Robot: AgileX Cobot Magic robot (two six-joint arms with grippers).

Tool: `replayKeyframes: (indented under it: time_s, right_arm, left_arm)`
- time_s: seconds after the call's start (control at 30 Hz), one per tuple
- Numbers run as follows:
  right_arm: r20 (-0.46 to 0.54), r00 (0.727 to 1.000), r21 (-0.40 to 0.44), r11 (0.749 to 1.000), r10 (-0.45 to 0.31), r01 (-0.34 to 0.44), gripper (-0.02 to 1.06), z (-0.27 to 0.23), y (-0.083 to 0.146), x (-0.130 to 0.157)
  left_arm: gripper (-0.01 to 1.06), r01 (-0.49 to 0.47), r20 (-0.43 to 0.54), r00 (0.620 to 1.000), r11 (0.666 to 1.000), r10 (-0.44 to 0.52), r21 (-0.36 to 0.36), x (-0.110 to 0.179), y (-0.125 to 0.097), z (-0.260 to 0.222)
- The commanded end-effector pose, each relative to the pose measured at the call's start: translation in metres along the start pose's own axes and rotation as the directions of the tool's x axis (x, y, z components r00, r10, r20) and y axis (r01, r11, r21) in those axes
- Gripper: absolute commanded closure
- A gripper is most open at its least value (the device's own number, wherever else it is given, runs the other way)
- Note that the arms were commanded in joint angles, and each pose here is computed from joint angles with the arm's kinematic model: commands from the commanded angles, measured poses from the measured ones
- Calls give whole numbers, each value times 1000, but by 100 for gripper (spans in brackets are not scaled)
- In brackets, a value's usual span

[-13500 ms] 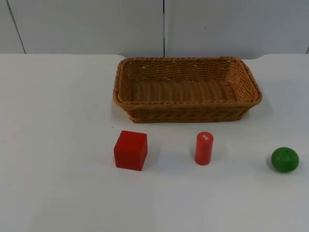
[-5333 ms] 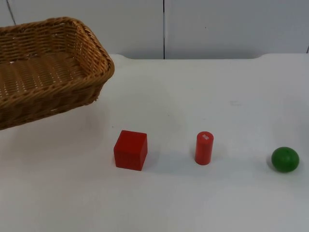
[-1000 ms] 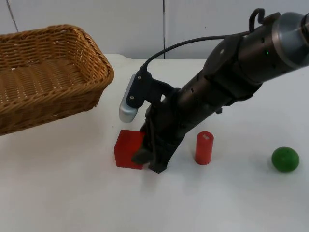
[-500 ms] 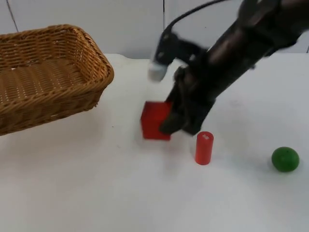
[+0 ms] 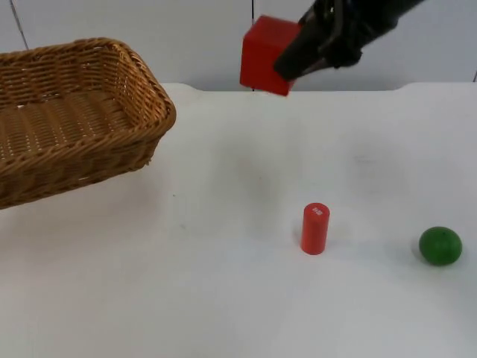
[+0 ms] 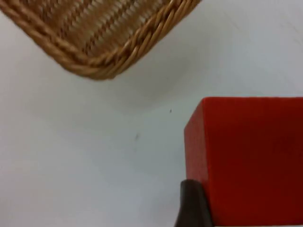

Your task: Pick up the basket with the left hand and place the object to the left of the red cylinder into the basket with the right hand.

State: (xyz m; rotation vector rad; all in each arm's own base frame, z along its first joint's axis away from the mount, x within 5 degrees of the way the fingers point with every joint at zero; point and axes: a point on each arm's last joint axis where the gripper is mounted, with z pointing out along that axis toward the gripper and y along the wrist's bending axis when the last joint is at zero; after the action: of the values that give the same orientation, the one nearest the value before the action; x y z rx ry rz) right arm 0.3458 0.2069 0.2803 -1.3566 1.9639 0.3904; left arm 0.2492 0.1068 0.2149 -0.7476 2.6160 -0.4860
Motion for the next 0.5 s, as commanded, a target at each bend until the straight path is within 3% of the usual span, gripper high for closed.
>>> replayKeyframes:
  time_s: [0.0,0.07,0.17,0.3,0.47]
  right_arm:
    - [18,1000,-4,1000,21,-21,105,-8,1,-7]
    - [18,999,-41,999,34,-33,105,-14,2,-15]
    - [55,998,-29,999,36,-35,105,-20,5,-35]
    - [121,992,36,998,-48,44,105,-25,23,-73]
    - [180,978,7,994,-106,107,105,-10,47,-105]
  left_arm:
    - [105,33,5,999,999,-33,27,0,-2,-1]
    - [105,33,5,999,999,-33,27,0,-2,-1]
    - [105,33,5,999,999,-33,27,0,-2,-1]
    - [105,33,5,999,999,-33,27,0,-2,-1]
    - [105,33,3,999,999,-33,28,0,-2,-1]
